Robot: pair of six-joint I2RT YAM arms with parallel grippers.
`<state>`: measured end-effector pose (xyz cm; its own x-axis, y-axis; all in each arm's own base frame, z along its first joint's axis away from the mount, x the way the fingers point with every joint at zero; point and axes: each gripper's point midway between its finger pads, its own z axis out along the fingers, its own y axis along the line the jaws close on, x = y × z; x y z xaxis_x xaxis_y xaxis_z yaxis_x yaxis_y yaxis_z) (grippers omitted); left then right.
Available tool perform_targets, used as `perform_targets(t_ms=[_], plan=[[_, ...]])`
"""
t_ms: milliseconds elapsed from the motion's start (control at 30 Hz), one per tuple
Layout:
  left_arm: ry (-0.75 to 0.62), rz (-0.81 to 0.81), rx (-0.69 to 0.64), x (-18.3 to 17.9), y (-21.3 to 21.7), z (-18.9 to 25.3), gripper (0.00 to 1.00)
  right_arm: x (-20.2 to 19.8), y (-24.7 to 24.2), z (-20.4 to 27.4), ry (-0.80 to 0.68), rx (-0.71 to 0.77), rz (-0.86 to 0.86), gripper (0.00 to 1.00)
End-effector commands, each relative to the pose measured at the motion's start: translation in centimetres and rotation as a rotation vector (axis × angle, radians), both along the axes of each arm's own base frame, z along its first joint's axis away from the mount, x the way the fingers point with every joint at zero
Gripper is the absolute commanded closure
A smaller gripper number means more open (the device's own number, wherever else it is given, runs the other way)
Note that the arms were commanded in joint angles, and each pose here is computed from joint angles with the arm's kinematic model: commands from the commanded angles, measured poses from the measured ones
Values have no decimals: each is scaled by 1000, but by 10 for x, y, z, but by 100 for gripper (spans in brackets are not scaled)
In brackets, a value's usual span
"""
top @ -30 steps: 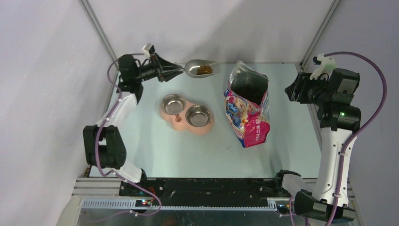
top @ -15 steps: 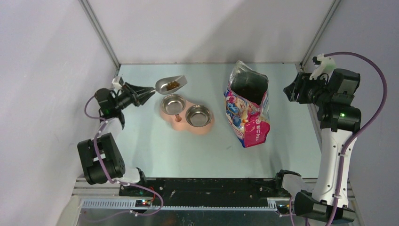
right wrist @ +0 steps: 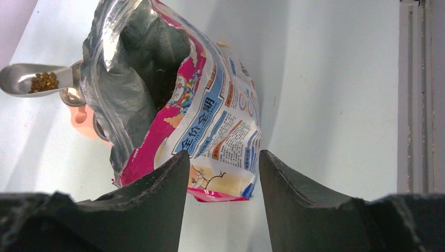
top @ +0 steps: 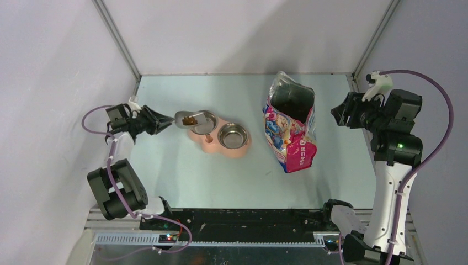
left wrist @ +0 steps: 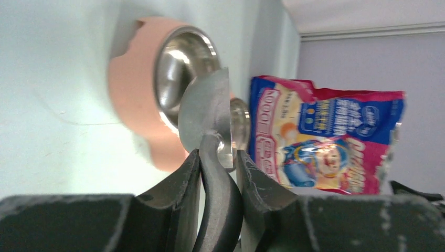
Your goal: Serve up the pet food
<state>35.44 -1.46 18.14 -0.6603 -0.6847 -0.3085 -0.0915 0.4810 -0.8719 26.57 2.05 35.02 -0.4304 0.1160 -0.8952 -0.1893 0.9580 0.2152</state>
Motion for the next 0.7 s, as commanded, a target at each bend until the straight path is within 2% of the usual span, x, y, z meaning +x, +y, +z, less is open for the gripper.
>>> perform_targets(t_ms=[0,133,433,567,667], plan=[[-26,-19,203,-6,15,0,100,-3,2,8,-40,-1,10,45],[-47,-21,280,-6,22,4,100,-5,3,7,-42,4,13,45],[-82,-32,362,4,27,24,100,-9,5,1,-40,11,14,45],[-89,-67,408,10,21,29,100,-12,5,0,-53,14,14,45],[-107,-124,502,14,7,31,100,-13,4,-2,-49,18,10,45]])
